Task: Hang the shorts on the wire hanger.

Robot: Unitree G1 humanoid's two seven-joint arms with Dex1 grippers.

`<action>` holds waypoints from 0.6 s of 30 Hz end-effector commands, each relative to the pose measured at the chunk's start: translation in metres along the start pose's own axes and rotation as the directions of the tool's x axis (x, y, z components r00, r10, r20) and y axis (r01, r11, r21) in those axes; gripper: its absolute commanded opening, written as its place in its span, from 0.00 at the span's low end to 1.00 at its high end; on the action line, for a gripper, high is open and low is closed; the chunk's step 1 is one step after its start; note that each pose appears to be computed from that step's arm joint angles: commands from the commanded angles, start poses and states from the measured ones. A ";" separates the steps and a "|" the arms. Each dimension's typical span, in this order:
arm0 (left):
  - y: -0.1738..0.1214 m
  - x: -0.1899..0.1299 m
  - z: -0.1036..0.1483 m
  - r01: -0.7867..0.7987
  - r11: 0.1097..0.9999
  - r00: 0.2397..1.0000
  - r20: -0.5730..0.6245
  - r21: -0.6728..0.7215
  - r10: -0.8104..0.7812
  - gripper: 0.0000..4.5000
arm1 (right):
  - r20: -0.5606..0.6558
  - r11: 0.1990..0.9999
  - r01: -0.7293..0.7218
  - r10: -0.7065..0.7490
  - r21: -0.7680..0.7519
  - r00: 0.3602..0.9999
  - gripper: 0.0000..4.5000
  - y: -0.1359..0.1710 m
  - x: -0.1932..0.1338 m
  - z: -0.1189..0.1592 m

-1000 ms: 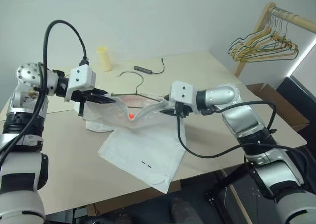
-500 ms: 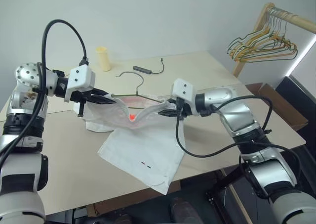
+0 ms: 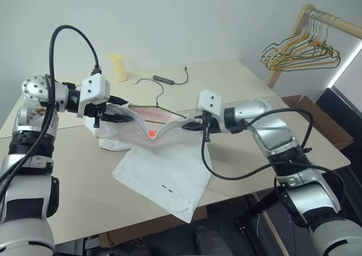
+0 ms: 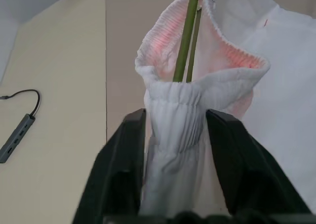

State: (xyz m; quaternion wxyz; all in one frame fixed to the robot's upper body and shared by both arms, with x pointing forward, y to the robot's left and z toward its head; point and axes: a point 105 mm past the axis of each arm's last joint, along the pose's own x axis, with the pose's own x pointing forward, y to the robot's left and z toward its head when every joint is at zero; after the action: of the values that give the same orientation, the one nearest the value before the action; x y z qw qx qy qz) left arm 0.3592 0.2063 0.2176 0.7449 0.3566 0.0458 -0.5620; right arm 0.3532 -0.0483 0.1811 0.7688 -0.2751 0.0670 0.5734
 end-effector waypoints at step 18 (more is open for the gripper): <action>0.002 -0.041 0.064 -0.258 0.944 0.779 0.534 -0.205 0.329 1.00 | -0.245 0.702 0.528 -0.471 0.478 0.847 0.00 -0.045 -0.086 -0.037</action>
State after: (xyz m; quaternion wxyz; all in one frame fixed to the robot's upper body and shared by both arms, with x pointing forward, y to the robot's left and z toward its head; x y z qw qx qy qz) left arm 0.3372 0.2056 0.2632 0.8378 0.1420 -0.1528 -0.5046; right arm 0.3727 -0.1404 0.1857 0.9224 -0.0993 0.1960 0.3177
